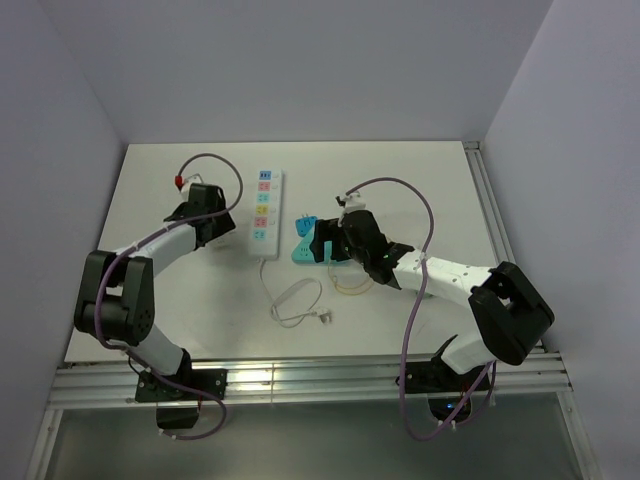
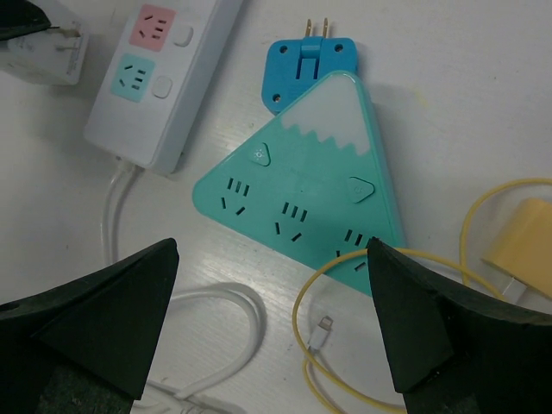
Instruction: Insert the plug
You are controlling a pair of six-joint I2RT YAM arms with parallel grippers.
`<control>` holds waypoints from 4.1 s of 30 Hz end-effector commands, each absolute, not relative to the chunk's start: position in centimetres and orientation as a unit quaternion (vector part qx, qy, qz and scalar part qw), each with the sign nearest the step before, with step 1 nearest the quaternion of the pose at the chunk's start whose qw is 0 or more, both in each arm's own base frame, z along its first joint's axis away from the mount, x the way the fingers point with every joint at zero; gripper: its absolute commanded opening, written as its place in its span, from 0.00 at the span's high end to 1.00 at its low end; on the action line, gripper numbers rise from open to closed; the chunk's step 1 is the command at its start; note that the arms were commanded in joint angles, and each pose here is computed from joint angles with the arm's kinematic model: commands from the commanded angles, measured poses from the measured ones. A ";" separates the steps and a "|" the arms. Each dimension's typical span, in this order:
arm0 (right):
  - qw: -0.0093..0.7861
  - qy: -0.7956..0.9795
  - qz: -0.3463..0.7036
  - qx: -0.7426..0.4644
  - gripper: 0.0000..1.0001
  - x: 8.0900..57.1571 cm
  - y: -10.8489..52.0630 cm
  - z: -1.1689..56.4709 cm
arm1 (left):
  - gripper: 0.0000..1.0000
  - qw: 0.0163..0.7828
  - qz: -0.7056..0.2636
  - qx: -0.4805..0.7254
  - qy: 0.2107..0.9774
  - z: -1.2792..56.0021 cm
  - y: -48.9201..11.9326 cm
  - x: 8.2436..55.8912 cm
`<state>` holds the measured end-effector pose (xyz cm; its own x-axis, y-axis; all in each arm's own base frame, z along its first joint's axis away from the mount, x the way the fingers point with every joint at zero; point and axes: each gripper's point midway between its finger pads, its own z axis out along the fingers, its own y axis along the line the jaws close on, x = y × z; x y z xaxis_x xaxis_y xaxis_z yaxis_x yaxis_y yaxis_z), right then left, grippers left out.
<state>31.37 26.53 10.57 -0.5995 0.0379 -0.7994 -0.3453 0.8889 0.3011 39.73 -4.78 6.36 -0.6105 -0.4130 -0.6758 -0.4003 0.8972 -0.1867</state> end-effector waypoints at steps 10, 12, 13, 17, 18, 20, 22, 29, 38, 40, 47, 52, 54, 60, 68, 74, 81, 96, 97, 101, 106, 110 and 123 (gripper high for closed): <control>0.452 0.854 0.237 -0.098 0.04 31.5 27.3 11.6 | 0.31 0.414 -0.070 -0.224 0.879 8.9 -8.6 38.5; 0.452 0.854 0.239 -0.098 0.03 31.4 27.4 11.6 | 0.31 0.409 -0.076 -0.221 0.882 8.7 -8.9 38.4; 0.451 0.854 0.239 -0.098 0.03 31.4 27.4 11.6 | 0.31 0.408 -0.078 -0.221 0.882 8.6 -8.9 38.4; 0.452 0.854 0.239 -0.099 0.04 31.4 27.4 11.7 | 0.31 0.395 -0.060 -0.234 0.886 7.7 -8.8 37.8; 0.453 0.854 0.238 -0.098 0.03 31.4 27.3 11.7 | 0.29 0.392 -0.055 -0.236 0.888 7.5 -8.8 37.6; 0.455 0.853 0.238 -0.097 0.04 31.5 27.2 11.9 | 0.26 0.398 -0.055 -0.239 0.884 7.3 -9.0 37.0; 0.456 0.853 0.234 -0.096 0.04 31.5 27.1 11.9 | 0.18 0.399 -0.071 -0.235 0.883 7.2 -9.6 36.1; 0.456 0.853 0.235 -0.095 0.04 31.6 27.2 12.0 | 0.15 0.401 -0.101 -0.211 0.886 7.9 -11.1 35.1; 0.458 0.852 0.235 -0.094 0.04 31.4 27.0 12.1 | 0.16 0.399 -0.017 -0.216 0.891 6.9 -8.9 36.7; 0.458 0.852 0.235 -0.094 0.04 31.4 27.0 12.1 | 0.17 0.401 -0.009 -0.220 0.889 7.1 -8.8 37.2; 0.459 0.851 0.236 -0.094 0.04 31.4 26.9 12.2 | 0.55 0.391 -0.021 -0.233 0.890 6.4 -9.2 37.0; 0.457 0.851 0.239 -0.095 0.04 31.3 27.1 12.3 | 0.69 0.369 -0.019 -0.279 0.886 4.8 -8.8 34.6; 0.456 0.852 0.238 -0.097 0.04 31.3 27.1 12.2 | 0.76 0.354 -0.006 -0.298 0.887 4.2 -8.4 33.8; 0.450 0.845 0.264 -0.114 0.04 30.5 27.9 12.4 | 0.75 0.357 -0.016 -0.271 0.894 5.4 -9.9 32.6; 0.448 0.789 0.385 -0.171 0.03 27.2 30.9 15.4 | 0.73 0.367 -0.101 -0.240 0.893 10.9 -12.5 32.3; 0.485 0.778 0.397 -0.040 0.00 27.2 30.5 18.0 | 0.71 0.390 -0.217 -0.246 0.860 16.4 -15.5 32.6; 0.488 0.739 0.453 0.101 0.00 27.6 32.0 20.6 | 0.71 0.376 -0.280 -0.326 0.821 20.1 -17.5 33.5; 0.519 0.699 0.473 0.136 0.00 30.1 34.7 21.3 | 0.72 0.329 -0.357 -0.399 0.778 22.9 -21.3 34.2; 0.520 0.696 0.477 0.135 0.00 30.3 35.1 21.8 | 0.72 0.327 -0.357 -0.400 0.778 22.8 -21.5 34.2; 0.513 0.696 0.486 0.128 0.00 30.5 36.2 22.0 | 0.73 0.309 -0.368 -0.394 0.784 22.5 -22.8 34.2; 0.506 0.697 0.492 0.126 0.00 30.8 37.2 21.7 | 0.72 0.300 -0.372 -0.396 0.785 22.2 -24.2 34.3; 0.509 0.698 0.484 0.138 0.00 31.2 37.0 21.0 | 0.72 0.302 -0.377 -0.391 0.784 23.0 -25.2 34.1; 0.529 0.698 0.445 0.187 0.13 32.6 35.1 20.1 | 0.70 0.302 -0.375 -0.387 0.787 22.8 -26.1 32.9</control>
<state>31.59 35.33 17.66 -0.4429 0.6649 -0.6014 -0.2168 0.5714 0.7915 32.27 -25.98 20.26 -0.5576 -0.8072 -0.1937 -0.4147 0.4729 -0.7774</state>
